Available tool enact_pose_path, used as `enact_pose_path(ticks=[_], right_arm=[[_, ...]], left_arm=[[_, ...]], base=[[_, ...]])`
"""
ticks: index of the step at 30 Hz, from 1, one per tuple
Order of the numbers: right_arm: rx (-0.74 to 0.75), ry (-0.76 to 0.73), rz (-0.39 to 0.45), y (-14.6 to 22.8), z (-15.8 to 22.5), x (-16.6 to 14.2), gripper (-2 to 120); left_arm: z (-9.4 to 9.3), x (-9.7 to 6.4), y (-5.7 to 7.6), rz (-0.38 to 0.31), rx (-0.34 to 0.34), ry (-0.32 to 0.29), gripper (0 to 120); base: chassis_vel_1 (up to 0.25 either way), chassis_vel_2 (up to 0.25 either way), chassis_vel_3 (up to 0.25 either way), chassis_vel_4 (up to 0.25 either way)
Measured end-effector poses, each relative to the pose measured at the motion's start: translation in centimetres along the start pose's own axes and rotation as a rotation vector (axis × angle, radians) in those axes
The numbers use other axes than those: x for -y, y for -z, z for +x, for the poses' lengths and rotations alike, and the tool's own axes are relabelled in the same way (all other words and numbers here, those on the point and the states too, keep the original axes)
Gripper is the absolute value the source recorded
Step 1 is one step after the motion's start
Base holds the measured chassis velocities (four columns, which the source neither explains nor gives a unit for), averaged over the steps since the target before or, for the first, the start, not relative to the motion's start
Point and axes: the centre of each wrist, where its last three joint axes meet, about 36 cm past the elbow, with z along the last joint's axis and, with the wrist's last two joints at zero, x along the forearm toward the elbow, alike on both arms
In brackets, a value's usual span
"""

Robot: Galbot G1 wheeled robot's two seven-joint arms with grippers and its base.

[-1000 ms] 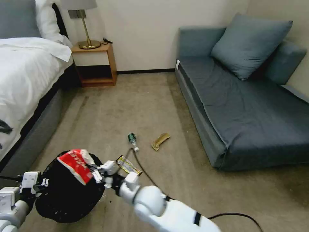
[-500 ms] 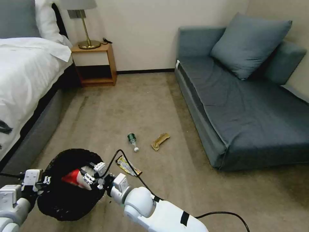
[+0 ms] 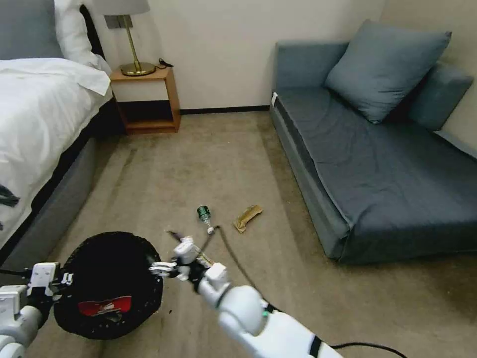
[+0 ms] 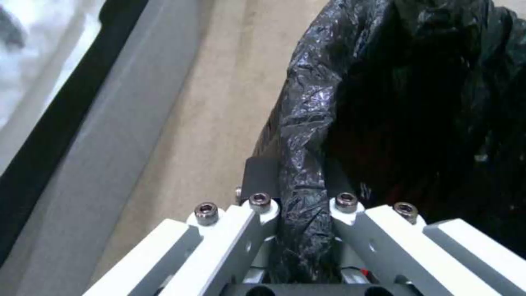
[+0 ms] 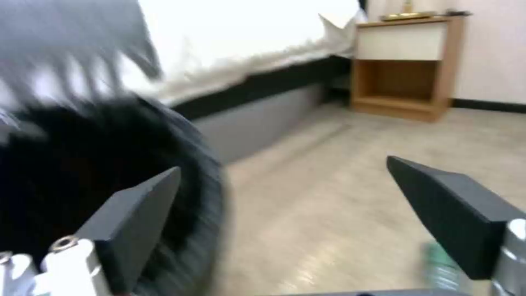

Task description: Pick up the trash bin, then pick up the garbage on the floor and place it into the trash bin.

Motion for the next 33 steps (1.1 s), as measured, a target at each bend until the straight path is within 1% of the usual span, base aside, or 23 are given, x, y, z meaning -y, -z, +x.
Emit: enact_pose_path(ticks=[1,3,4,6,8,10,13,14,17,21,29,33], right_arm=[[-0.038,-0.029,0.04,-1.9,0.8,1.7,99],[-0.101,-0.063,0.073,-4.4,1.6,3.4,100],[-0.101,-0.063,0.073,-4.4,1.6,3.4,100],[-0.172,-0.086,0.093,-6.7,2.0,4.5,100],[-0.226,-0.096,0.09,-8.2,1.8,4.8,100],[-0.247,-0.098,0.084,-8.9,1.4,4.9,100],[-0.317,-0.088,0.061,-10.9,-0.4,4.6,100],[-0.317,-0.088,0.061,-10.9,-0.4,4.6,100],[-0.371,-0.083,0.046,-12.8,-2.8,4.0,100],[-0.412,-0.082,0.028,-14.4,-4.4,3.8,100],[-0.477,-0.078,0.039,-16.8,-5.5,5.2,100],[-0.514,-0.083,0.073,-18.2,-5.2,6.8,100]], left_arm=[[-0.2,-0.5,-0.3,0.002,-0.009,0.008,5],[-0.4,-1.3,-0.6,0.007,-0.017,0.022,5],[-0.4,-1.3,-0.6,0.007,-0.017,0.022,5],[-0.5,-1.8,-0.7,0.014,-0.017,0.032,5],[-0.6,-2.0,-0.7,0.02,-0.017,0.035,5],[-0.6,-2.0,-0.8,0.022,-0.017,0.035,5],[-0.6,-2.1,-0.9,0.024,-0.018,0.035,5],[-0.6,-2.1,-0.9,0.024,-0.018,0.035,5],[-0.6,-2.1,-1.1,0.013,-0.024,0.028,5],[-0.7,-2.3,-0.9,0.001,-0.024,0.028,5],[-0.8,-2.5,-0.3,-0.011,-0.023,0.021,5],[-0.8,-2.4,0.1,-0.014,-0.018,0.016,5]], base=[[0.0,0.0,0.0,0.0],[0.0,0.0,0.0,0.0],[0.0,0.0,0.0,0.0],[0.0,0.0,0.0,0.0],[0.0,0.0,0.0,0.0],[0.0,0.0,0.0,0.0],[0.0,0.0,0.0,0.0],[0.0,0.0,0.0,0.0],[0.0,0.0,0.0,0.0],[0.0,0.0,0.0,0.0],[0.0,0.0,0.0,0.0],[0.0,0.0,0.0,0.0]])
